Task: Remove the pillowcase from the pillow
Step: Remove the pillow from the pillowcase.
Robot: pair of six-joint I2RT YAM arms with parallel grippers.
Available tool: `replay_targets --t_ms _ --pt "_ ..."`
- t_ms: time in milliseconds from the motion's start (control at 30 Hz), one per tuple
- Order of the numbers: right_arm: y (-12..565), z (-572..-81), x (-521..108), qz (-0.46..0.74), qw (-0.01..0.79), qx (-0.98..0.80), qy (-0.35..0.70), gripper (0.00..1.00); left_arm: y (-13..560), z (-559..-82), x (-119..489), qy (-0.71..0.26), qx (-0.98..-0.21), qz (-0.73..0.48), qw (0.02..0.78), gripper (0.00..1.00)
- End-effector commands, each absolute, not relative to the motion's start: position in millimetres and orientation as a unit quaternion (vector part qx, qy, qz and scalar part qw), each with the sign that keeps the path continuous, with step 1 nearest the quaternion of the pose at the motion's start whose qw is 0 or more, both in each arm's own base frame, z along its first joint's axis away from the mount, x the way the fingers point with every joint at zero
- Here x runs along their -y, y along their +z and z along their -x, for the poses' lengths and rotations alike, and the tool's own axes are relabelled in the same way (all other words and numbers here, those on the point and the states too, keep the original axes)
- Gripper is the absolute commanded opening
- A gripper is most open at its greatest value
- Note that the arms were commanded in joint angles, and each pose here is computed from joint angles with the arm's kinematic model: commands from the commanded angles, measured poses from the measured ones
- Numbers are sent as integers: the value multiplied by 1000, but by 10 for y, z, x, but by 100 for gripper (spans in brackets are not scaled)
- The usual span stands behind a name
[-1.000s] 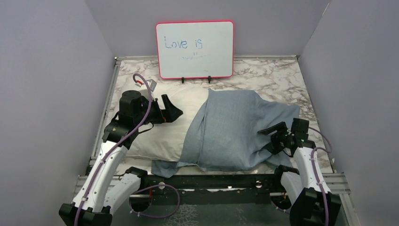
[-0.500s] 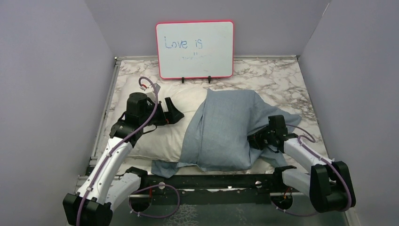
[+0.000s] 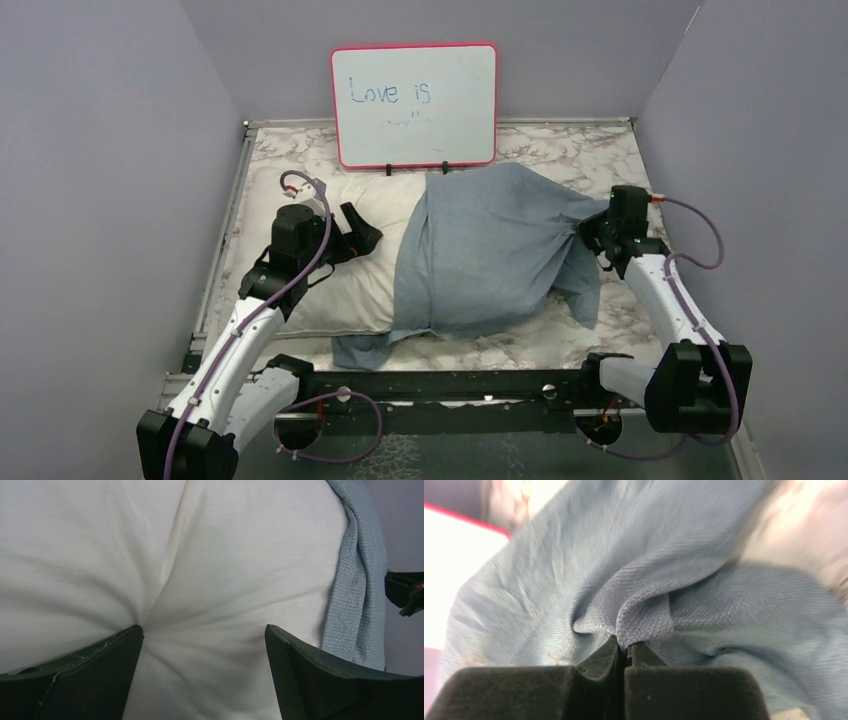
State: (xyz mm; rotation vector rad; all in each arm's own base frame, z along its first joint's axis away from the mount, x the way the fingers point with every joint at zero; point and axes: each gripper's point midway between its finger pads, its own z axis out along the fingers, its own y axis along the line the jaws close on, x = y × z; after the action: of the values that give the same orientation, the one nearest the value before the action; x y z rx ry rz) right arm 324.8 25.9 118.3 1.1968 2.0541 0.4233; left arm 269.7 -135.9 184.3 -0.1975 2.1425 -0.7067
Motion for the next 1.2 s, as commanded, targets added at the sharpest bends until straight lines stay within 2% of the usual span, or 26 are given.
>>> replay_targets --t_ms 0,333,400,500,533,600,667,800,867,1033,1133,1167 --pt "1568 -3432 401 -455 434 -773 86 1 1124 -2434 927 -160 -915 146 341 97" --pt "1993 -3712 832 -445 445 -774 71 1 1149 -2469 808 -142 -916 155 343 97" --pt "2085 -3751 899 -438 452 -772 89 1 1166 -2462 802 -141 -916 152 343 97" --pt "2070 -3841 629 -379 432 -804 151 2 1183 -2479 804 -145 -913 151 350 97" --pt "2016 -3845 497 -355 416 -818 180 5 1189 -2475 859 -159 -913 143 346 96" --pt "1866 -3767 205 -316 367 -840 243 25 1202 -2477 931 -178 -912 133 345 95" --pt "1733 -3632 -6 -294 333 -849 284 36 1198 -2467 988 -192 -912 124 341 95" --pt "1626 -3227 -44 -322 327 -850 257 56 1215 -2449 1042 -206 -912 111 338 94" --pt "1599 -3009 -46 -344 326 -847 242 60 1217 -2444 1047 -208 -911 109 338 94" --pt "1550 -2496 -194 -388 318 -829 248 63 1206 -2447 1069 -213 -912 104 336 94" --pt "1462 -2244 -304 -436 296 -807 265 83 1210 -2450 1070 -213 -911 104 338 94" --pt "1461 -2217 -361 -439 295 -801 281 84 1205 -2448 1071 -213 -911 104 337 94"
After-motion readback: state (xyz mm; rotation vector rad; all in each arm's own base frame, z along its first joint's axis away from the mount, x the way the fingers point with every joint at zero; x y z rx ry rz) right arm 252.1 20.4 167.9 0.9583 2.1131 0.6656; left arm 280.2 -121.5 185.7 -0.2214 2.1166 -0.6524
